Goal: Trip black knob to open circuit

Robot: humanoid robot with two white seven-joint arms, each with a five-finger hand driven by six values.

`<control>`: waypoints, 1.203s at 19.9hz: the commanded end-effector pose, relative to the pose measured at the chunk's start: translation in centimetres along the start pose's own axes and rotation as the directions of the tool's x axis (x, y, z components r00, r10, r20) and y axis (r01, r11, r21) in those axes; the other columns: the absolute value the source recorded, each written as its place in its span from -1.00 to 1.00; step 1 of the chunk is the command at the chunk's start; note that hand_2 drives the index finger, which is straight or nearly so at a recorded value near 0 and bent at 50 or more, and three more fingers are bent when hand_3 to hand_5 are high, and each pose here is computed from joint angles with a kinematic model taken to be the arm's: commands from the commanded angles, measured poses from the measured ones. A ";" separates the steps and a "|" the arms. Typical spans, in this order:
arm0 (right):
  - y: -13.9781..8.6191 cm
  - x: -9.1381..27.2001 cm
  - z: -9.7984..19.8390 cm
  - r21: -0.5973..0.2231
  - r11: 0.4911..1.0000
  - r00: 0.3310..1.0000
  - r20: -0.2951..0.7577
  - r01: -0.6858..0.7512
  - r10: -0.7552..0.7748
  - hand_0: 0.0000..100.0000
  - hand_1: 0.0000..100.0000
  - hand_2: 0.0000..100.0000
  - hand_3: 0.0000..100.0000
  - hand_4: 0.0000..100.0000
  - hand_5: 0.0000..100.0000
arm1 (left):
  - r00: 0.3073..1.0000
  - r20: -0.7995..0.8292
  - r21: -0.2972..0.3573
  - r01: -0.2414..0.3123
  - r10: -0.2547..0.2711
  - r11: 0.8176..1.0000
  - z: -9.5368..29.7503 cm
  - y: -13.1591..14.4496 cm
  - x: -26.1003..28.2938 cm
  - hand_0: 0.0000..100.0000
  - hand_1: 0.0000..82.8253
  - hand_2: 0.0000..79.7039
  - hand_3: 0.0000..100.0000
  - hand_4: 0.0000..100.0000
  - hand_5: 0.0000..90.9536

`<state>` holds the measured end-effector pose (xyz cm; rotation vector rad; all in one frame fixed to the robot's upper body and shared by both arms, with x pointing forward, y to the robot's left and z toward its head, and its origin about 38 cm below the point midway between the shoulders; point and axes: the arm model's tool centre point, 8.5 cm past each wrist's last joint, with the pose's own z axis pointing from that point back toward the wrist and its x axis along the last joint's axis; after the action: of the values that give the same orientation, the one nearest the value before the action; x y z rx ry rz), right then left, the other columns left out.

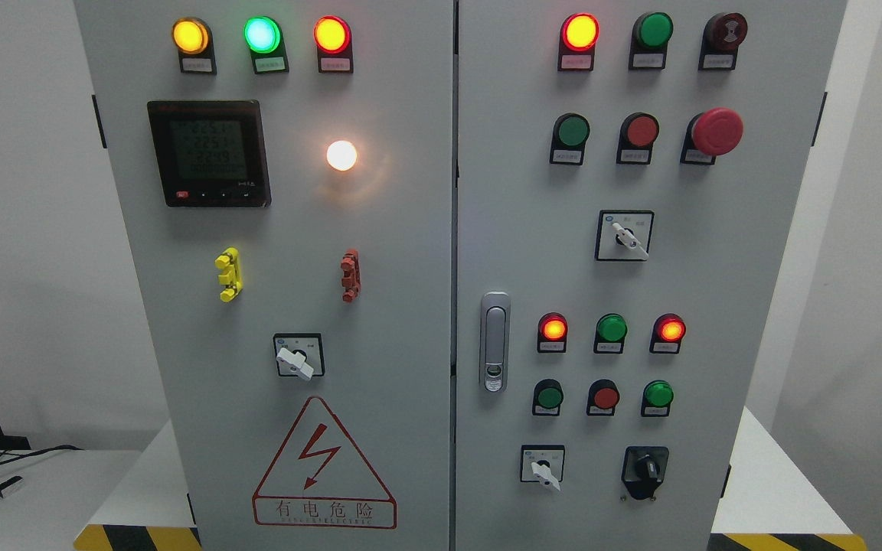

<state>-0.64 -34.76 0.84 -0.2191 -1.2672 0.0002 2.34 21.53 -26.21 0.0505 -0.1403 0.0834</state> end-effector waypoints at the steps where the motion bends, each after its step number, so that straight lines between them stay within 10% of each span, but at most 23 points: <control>1: -1.1 9.2 -5.1 -0.039 0.999 0.957 0.288 -0.036 0.046 -0.41 0.03 -0.35 -0.05 -0.19 -0.24 | 1.000 0.001 -0.006 0.030 -0.030 1.000 0.0 -0.1 0.0 -0.76 -0.06 -1.00 -1.00 -1.00 -1.00; 24: 0.6 17.7 -21.8 -0.062 0.992 0.936 0.343 0.106 -0.078 -0.40 0.01 -0.30 0.17 0.14 0.11 | 1.000 0.001 -0.004 0.030 -0.030 1.000 0.0 0.0 0.0 -0.76 -0.06 -1.00 -1.00 -1.00 -1.00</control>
<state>22.17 -36.16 8.97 -0.2534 -1.5363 -0.0937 2.34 21.53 -26.21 0.0505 -0.1403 0.0834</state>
